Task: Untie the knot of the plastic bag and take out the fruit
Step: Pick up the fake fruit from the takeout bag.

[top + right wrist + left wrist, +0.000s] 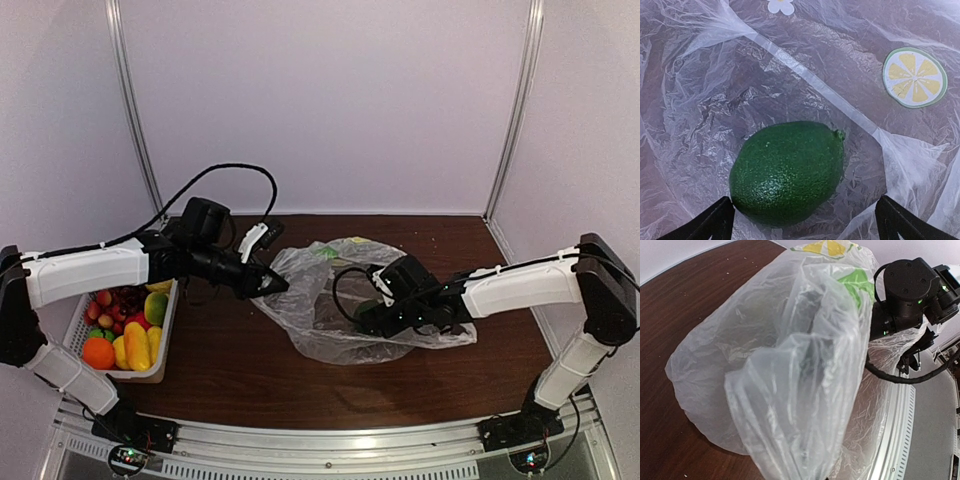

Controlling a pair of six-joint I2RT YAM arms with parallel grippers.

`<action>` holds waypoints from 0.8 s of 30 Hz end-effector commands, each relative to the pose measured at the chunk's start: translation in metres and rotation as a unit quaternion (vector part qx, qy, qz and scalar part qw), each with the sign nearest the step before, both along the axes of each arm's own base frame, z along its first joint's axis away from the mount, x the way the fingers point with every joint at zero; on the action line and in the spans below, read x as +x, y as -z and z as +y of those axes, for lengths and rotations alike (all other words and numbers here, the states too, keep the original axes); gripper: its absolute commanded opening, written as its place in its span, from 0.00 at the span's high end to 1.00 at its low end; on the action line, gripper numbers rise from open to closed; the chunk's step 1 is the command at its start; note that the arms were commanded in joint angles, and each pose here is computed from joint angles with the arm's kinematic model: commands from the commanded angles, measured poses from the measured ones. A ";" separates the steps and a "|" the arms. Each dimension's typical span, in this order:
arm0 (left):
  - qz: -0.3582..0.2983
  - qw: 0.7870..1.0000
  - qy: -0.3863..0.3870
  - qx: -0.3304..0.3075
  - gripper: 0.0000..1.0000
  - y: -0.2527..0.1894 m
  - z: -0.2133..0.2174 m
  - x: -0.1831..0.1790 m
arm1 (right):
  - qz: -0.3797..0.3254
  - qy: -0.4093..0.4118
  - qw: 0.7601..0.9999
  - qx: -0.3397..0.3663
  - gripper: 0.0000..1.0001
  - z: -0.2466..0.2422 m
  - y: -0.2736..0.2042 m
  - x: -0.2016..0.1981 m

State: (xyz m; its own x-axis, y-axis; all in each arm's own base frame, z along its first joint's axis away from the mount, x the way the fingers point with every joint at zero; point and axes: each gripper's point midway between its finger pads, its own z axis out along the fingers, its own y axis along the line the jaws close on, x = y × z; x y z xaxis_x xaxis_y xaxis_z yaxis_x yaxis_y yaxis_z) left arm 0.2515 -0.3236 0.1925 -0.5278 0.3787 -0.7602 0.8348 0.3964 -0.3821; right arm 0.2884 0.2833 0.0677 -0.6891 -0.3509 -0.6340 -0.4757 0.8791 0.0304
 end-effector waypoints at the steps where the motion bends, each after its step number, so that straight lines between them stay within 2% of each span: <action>1: -0.008 1.000 0.013 -0.007 1.00 -0.006 -0.006 0.002 | -0.005 0.010 0.999 0.033 0.00 0.016 -0.005 0.008; 6: -0.004 1.000 0.015 -0.007 1.00 -0.004 -0.006 0.002 | 0.000 0.019 0.998 0.058 0.00 0.030 -0.004 0.014; 17: -0.004 1.000 0.016 -0.008 1.00 -0.006 -0.007 0.001 | -0.014 0.071 0.997 0.001 0.00 0.017 0.020 0.033; 20: -0.004 1.000 0.016 -0.008 1.00 -0.006 -0.007 0.002 | -0.016 0.069 0.997 0.002 0.03 0.021 0.021 0.035; 24: -0.003 1.000 0.017 -0.008 1.00 -0.005 -0.007 0.002 | -0.017 0.065 0.998 0.009 0.13 0.027 0.022 0.039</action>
State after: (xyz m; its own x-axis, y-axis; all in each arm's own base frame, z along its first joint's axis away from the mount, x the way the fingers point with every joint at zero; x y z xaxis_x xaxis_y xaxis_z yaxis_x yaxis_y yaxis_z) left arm 0.2501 -0.3258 0.1894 -0.5347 0.3847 -0.7524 0.8340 0.3839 -0.3964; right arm 0.3178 0.3030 0.0402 -0.7209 -0.2714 -0.6377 -0.3767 0.9258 0.0318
